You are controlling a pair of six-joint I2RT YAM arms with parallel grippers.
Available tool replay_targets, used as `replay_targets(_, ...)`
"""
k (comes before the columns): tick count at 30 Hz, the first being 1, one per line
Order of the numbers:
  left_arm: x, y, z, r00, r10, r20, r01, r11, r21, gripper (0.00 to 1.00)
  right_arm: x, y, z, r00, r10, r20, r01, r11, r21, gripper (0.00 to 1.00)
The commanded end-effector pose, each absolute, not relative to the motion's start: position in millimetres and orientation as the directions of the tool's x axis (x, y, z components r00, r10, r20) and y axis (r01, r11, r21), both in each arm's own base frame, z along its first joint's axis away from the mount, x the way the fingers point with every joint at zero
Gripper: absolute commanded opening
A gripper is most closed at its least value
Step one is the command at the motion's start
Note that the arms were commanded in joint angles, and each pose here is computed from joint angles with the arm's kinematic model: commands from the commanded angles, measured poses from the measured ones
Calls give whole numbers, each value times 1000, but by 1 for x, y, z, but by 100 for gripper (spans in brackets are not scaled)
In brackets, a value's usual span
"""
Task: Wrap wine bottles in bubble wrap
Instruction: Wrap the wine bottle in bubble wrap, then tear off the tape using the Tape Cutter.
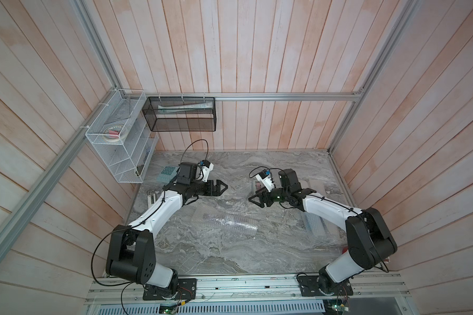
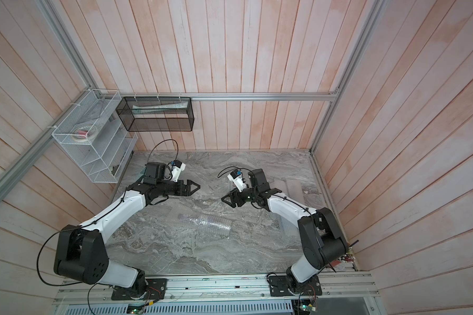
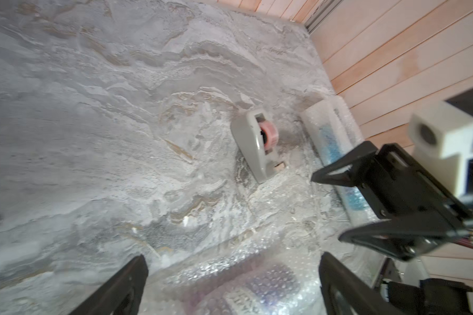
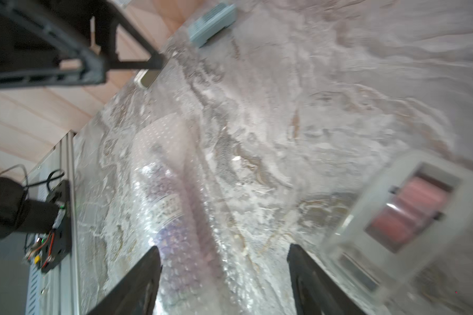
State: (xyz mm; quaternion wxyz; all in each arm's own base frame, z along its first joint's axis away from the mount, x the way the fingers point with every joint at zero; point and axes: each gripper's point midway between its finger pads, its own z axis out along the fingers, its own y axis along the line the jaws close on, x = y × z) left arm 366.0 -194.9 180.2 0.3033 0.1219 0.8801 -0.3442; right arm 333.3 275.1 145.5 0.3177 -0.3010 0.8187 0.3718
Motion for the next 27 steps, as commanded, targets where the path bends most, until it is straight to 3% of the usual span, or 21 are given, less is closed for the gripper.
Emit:
replay_targets(1,352,-228,188,-838,-78,-540,372,643,-669,100,359,244,140,-705,-122,-698,-573,678,460,73)
replay_targets(4,353,-246,179,-884,-163,-438,274,579,-768,91,380,217,134,-745,-16,-667,-457,741,492,65)
replay_targets(10,365,-292,158,-923,-159,-349,209,555,-805,80,404,192,116,-775,66,-628,-346,788,510,57)
replay_targets(13,369,-320,142,-940,-126,-319,198,559,-805,78,412,190,102,-795,72,-603,-323,790,521,53)
replay_targets(17,382,-346,125,-953,-123,-277,171,538,-825,68,418,195,83,-816,75,-573,-311,779,545,48)
replay_targets(27,415,-374,104,-953,-173,-248,121,533,-837,56,423,205,56,-848,77,-524,-299,747,594,44)
